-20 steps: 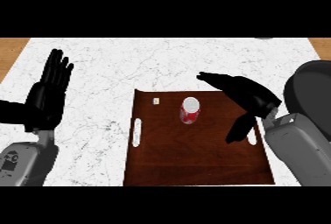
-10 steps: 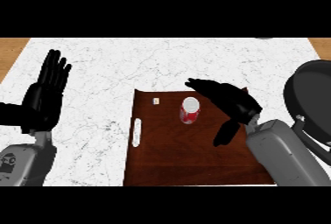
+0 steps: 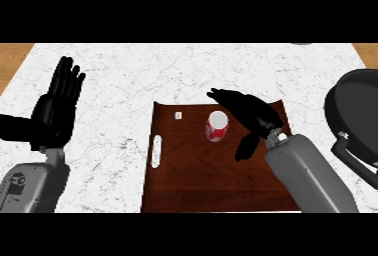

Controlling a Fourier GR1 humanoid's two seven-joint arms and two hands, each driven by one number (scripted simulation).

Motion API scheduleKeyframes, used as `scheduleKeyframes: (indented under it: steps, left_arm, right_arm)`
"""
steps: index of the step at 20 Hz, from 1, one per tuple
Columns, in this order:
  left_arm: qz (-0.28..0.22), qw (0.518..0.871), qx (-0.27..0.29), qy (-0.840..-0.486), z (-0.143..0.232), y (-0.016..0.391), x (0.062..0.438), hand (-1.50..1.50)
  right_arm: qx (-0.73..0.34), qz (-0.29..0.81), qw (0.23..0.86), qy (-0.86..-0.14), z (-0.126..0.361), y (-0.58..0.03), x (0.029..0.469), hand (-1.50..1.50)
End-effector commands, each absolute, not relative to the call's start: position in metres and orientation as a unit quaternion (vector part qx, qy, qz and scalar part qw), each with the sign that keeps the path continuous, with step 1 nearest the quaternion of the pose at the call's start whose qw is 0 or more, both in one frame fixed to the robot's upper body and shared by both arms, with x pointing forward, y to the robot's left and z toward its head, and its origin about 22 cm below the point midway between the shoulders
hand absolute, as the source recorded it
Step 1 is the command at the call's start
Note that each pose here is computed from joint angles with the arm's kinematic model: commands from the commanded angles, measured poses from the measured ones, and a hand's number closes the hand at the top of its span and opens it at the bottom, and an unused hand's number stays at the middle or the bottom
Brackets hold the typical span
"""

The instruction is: Pick the can from the tray and place it in the pot

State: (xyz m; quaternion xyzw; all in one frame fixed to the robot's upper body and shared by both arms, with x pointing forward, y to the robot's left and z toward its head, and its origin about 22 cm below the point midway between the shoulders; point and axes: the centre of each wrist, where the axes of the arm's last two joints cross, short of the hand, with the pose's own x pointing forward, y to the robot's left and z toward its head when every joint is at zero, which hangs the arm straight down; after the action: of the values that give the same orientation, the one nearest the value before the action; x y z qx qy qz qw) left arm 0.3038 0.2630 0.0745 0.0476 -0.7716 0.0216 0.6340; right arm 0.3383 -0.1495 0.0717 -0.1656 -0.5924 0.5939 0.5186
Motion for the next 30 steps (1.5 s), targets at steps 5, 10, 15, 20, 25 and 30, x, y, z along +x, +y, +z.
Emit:
scheduleKeyframes:
  steps: [5,10,15,20,25,30]
  left_arm:
    - [0.015,0.638,0.050,-0.769,0.088,0.276,0.302,0.00]
    - [0.015,0.633,0.041,-0.773,0.073,0.263,0.300,0.00]
    - [0.021,0.629,0.054,-0.775,0.077,0.268,0.305,0.00]
    - [0.016,0.637,0.039,-0.770,0.079,0.259,0.311,0.00]
    - [0.020,0.634,0.044,-0.772,0.078,0.262,0.291,0.00]
    - [0.024,0.637,0.041,-0.769,0.081,0.272,0.304,0.00]
  right_arm:
    - [-0.167,0.599,0.521,-0.585,0.044,-0.138,0.338,-1.50]
    - [-0.151,0.599,0.516,-0.593,0.032,-0.113,0.355,-1.50]
    - [-0.121,0.608,0.509,-0.597,0.027,-0.101,0.355,-1.50]
    - [-0.127,0.624,0.432,-0.638,0.016,-0.090,0.365,1.50]
    - [-0.132,0.639,0.429,-0.625,0.001,-0.095,0.355,1.50]
    - [-0.183,0.611,0.416,-0.648,0.026,-0.087,0.351,1.50]
